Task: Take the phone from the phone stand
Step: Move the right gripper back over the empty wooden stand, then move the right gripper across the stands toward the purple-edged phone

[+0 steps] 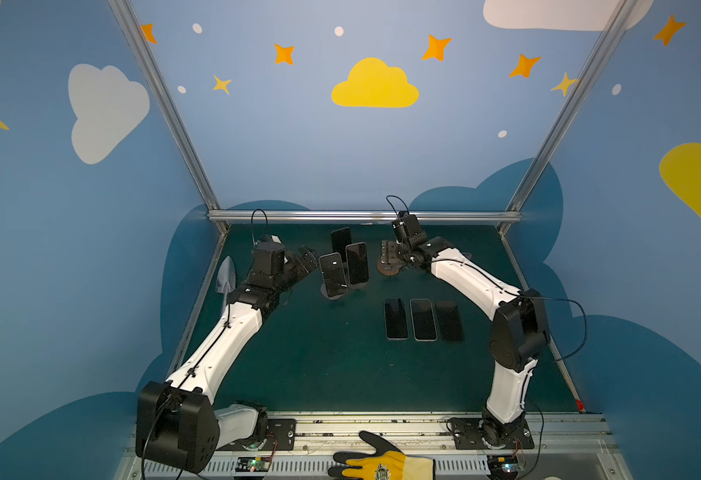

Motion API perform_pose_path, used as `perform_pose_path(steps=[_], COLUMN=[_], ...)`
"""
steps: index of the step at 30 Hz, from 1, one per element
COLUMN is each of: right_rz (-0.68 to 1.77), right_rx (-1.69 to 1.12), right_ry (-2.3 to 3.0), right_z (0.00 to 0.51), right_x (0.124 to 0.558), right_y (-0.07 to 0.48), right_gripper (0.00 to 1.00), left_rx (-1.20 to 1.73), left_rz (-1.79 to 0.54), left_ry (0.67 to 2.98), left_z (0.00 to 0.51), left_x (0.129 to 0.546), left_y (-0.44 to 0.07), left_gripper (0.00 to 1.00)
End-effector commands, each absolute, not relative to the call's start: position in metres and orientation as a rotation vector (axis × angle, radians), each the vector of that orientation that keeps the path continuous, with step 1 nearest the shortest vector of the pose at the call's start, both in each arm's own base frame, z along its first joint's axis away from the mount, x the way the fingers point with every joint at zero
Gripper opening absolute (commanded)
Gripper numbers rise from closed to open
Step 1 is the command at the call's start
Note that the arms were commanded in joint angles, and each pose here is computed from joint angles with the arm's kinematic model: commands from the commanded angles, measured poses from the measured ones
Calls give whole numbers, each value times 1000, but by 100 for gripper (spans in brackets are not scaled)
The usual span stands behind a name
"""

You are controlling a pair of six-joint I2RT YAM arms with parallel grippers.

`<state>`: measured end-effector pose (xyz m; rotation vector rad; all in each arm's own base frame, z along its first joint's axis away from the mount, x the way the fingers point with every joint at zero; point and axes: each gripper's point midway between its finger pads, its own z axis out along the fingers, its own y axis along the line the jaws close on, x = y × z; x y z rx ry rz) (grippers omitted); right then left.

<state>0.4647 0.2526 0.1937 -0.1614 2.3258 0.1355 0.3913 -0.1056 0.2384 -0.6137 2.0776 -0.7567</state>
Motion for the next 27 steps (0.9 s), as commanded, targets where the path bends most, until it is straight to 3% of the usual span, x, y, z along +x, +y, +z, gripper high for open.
perform_pose_path(steps=[1, 12, 27], right_rz=[143, 150, 72], right_rx=[-155, -183, -133], right_ry=[2250, 2237, 2374], right_z=[219, 226, 149], right_x=[478, 478, 517], right_y=[257, 258, 250], right_gripper=[89, 93, 93], left_rx=[-614, -639, -612], left_rz=[-739, -793, -811], left_ry=[2057, 2100, 2087], left_z=[243, 229, 236], left_x=[388, 392, 393], left_y=[-101, -110, -111], left_gripper=[100, 100, 100])
